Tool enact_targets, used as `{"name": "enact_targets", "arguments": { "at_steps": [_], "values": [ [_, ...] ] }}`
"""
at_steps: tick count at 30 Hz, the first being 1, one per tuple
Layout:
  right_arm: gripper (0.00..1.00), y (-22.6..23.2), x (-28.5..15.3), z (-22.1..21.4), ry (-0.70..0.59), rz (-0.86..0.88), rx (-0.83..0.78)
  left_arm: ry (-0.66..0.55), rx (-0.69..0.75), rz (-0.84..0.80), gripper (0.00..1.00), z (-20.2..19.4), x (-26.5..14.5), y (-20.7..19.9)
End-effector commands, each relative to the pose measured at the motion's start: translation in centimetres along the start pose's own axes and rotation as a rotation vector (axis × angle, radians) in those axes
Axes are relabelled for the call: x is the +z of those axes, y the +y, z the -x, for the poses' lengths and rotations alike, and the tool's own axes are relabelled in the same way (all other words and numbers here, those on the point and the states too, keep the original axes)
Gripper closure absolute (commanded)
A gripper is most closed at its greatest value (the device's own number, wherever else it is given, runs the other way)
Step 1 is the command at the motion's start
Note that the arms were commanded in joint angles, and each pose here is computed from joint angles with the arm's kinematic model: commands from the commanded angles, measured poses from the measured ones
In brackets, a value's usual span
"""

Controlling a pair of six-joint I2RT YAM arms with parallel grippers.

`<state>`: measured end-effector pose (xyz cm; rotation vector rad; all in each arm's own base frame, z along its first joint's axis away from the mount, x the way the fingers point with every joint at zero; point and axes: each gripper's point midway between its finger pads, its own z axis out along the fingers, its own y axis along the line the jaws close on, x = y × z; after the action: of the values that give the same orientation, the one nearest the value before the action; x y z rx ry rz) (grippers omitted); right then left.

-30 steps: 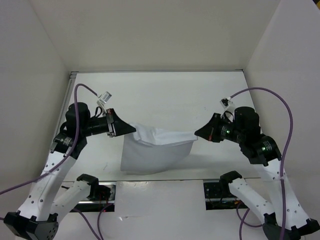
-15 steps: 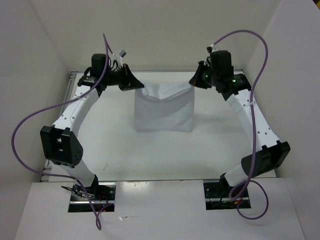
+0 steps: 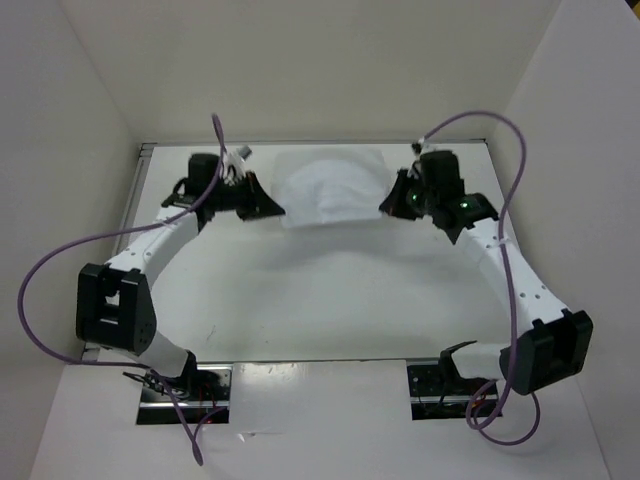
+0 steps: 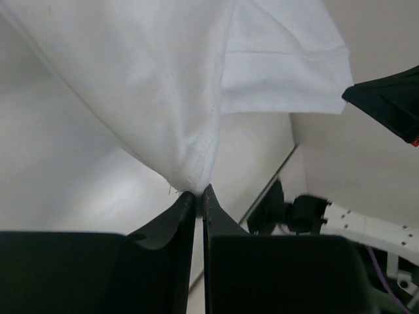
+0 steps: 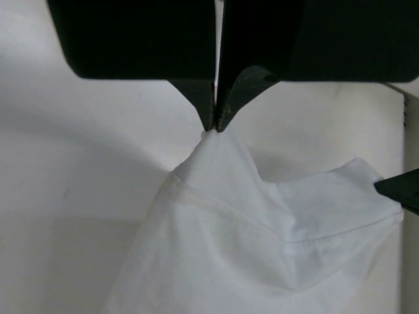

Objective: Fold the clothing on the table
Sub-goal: Flatten the skirt out

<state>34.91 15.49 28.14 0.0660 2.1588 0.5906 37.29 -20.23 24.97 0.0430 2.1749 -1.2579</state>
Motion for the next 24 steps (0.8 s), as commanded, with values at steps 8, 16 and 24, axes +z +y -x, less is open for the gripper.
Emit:
{"name": "enact_targets", "arguments": {
  "at_steps": [8, 16, 24],
  "values": [
    [1.00, -0.1, -4.7, -23.8, 0.659, 0.054, 0.303, 0.374, -0.303, 0.118, 0.88, -21.8, 0.9, 5.7],
    [1.00, -1.1, -7.7, -25.1, 0.706, -0.025, 0.350, 0.417, -0.300, 0.149, 0.86, -23.2, -1.5, 3.8],
    [1.00, -2.4, -8.2, -22.7, 0.613, -0.141, 0.339, 0.414, -0.314, 0.140, 0.83, -22.6, -1.8, 2.8]
  ]
}}
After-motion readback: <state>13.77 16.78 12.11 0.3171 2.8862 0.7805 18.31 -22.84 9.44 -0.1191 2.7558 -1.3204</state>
